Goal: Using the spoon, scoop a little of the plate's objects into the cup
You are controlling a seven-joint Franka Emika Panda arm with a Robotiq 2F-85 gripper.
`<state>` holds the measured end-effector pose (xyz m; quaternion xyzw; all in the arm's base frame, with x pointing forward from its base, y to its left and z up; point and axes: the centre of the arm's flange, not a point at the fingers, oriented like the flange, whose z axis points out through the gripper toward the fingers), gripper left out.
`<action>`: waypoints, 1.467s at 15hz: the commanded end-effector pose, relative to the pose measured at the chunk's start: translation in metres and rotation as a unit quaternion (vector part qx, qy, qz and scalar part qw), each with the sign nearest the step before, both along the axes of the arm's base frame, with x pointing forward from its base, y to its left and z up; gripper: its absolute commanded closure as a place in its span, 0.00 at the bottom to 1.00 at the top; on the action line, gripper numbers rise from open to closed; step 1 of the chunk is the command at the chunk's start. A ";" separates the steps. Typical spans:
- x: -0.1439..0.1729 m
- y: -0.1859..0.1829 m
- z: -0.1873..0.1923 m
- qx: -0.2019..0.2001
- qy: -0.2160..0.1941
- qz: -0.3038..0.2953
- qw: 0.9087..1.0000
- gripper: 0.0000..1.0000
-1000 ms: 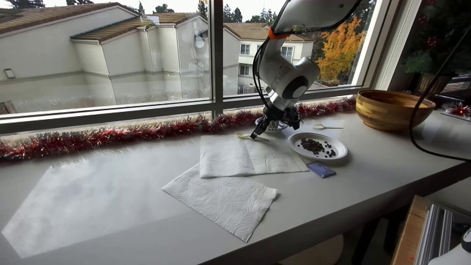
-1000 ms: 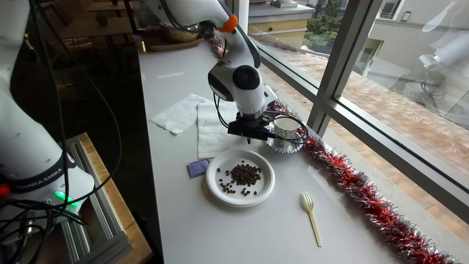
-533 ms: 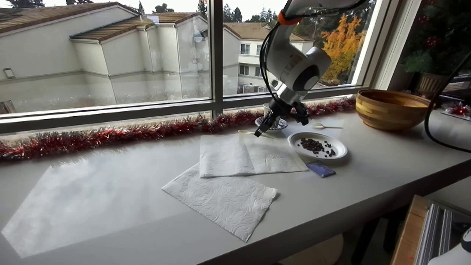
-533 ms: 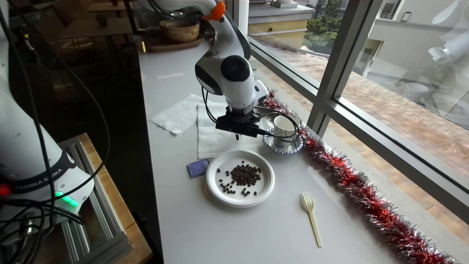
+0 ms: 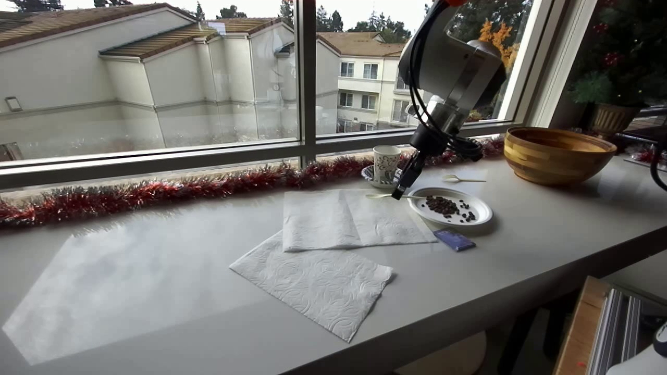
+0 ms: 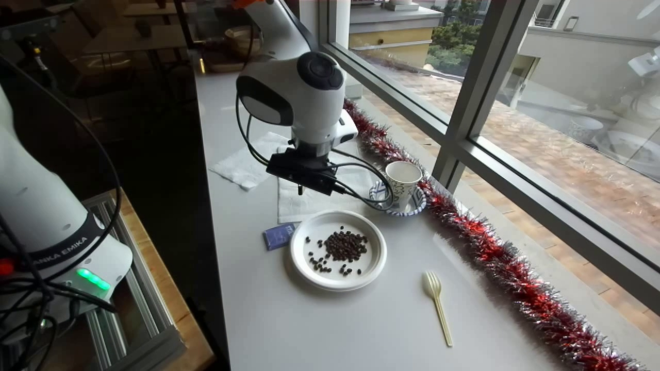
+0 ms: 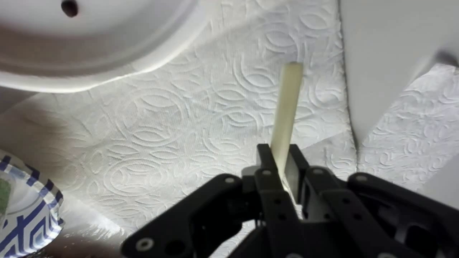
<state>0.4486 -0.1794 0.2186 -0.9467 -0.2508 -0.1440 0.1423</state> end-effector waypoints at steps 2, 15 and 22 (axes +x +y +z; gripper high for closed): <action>-0.039 -0.033 0.049 0.043 0.071 -0.048 0.995 0.97; -0.074 -0.143 0.031 0.126 0.245 -0.219 0.936 0.97; -0.084 -0.146 -0.003 0.111 0.279 -0.255 0.919 0.86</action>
